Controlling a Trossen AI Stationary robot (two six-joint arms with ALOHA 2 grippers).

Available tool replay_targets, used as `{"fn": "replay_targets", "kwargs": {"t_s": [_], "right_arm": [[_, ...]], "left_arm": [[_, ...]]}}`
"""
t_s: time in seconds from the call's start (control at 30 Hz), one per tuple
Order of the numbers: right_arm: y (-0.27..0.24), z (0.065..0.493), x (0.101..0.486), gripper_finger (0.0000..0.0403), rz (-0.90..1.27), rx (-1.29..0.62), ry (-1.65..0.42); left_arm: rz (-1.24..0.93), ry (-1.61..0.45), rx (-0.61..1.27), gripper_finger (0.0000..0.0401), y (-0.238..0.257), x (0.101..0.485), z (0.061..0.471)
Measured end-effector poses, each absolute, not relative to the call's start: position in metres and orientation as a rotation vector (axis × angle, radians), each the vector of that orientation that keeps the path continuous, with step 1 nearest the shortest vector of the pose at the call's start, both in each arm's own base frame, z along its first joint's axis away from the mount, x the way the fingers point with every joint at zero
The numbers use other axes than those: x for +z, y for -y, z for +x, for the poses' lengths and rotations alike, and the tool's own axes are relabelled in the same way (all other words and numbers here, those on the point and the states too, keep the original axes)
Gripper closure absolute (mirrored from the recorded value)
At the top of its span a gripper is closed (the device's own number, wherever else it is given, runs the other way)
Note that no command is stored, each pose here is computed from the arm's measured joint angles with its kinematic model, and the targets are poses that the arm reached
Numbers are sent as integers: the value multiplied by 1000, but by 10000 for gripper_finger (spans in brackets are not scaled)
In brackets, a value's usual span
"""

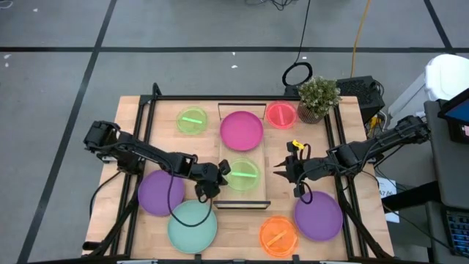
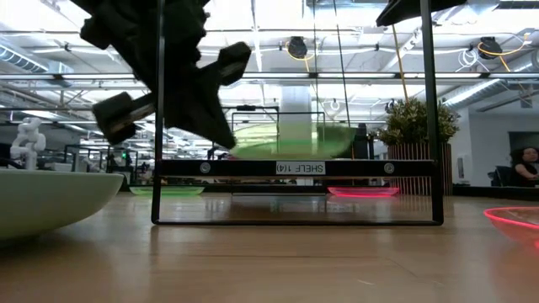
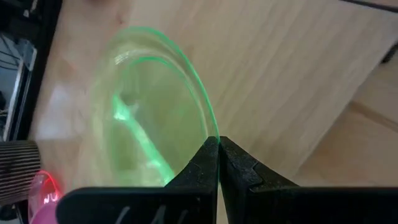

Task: Place and stack plates onto a shelf
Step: Put the bottom green plate on the shelf

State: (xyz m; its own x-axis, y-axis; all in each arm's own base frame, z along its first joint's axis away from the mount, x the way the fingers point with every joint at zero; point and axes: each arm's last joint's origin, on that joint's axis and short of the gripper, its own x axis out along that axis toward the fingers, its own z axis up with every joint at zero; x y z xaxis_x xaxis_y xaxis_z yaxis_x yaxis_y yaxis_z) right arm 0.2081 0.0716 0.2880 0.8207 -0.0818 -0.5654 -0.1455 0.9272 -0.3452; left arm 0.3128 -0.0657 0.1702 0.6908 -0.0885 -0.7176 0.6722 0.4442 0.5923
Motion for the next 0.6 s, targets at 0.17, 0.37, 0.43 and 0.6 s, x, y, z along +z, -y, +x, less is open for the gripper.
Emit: {"fn": "replay_targets", "kwargs": {"t_s": [0.17, 0.37, 0.43, 0.6], "right_arm": [[-71, 208, 288, 330, -392, 35, -615], [-71, 208, 288, 330, -392, 35, -616], [-71, 208, 288, 330, -392, 35, -616], [-71, 208, 288, 330, -392, 35, -616]], "left_arm": [[965, -682, -500, 396, 64, 168, 314], [932, -684, -494, 396, 66, 169, 314], [929, -685, -495, 396, 67, 169, 314], [893, -692, -482, 395, 67, 169, 313]]}}
